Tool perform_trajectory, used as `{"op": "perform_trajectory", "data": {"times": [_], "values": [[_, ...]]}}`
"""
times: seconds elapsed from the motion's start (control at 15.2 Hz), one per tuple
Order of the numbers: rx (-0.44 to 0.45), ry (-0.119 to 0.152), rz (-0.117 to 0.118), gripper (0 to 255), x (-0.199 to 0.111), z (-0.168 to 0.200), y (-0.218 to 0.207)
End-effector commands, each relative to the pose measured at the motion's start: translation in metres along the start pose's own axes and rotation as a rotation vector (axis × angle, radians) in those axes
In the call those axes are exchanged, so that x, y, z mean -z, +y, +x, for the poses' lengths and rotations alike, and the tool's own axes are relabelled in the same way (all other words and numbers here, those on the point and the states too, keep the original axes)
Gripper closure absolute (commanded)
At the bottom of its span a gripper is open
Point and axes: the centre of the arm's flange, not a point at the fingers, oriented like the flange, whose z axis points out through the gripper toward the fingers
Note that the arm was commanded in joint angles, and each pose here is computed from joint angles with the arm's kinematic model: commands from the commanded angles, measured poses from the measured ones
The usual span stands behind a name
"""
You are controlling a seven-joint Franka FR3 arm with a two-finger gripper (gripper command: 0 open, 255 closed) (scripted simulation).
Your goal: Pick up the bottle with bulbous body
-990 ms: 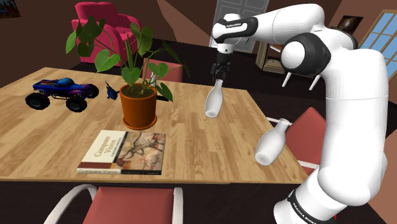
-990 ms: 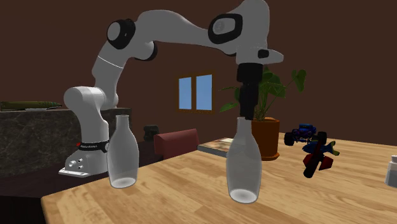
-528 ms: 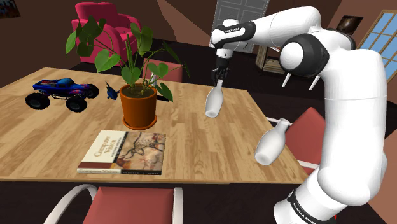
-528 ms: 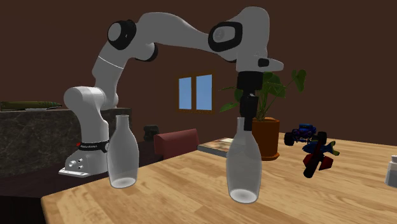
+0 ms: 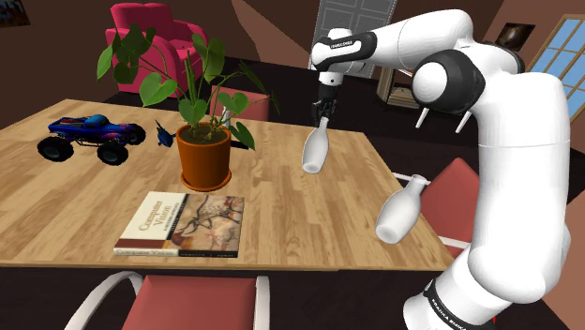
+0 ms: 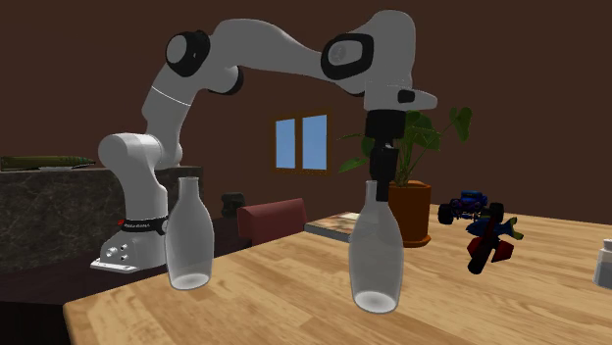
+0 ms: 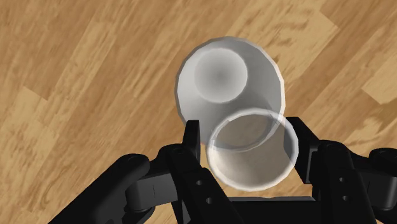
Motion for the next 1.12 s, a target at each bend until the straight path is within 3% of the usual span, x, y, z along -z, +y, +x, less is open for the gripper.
{"op": "perform_trajectory", "data": {"times": [0.0, 1.06], "values": [[0.000, -0.002, 0.001, 255, 0.004, 0.000, 0.000], [0.000, -0.002, 0.001, 255, 0.079, -0.005, -0.002]]}}
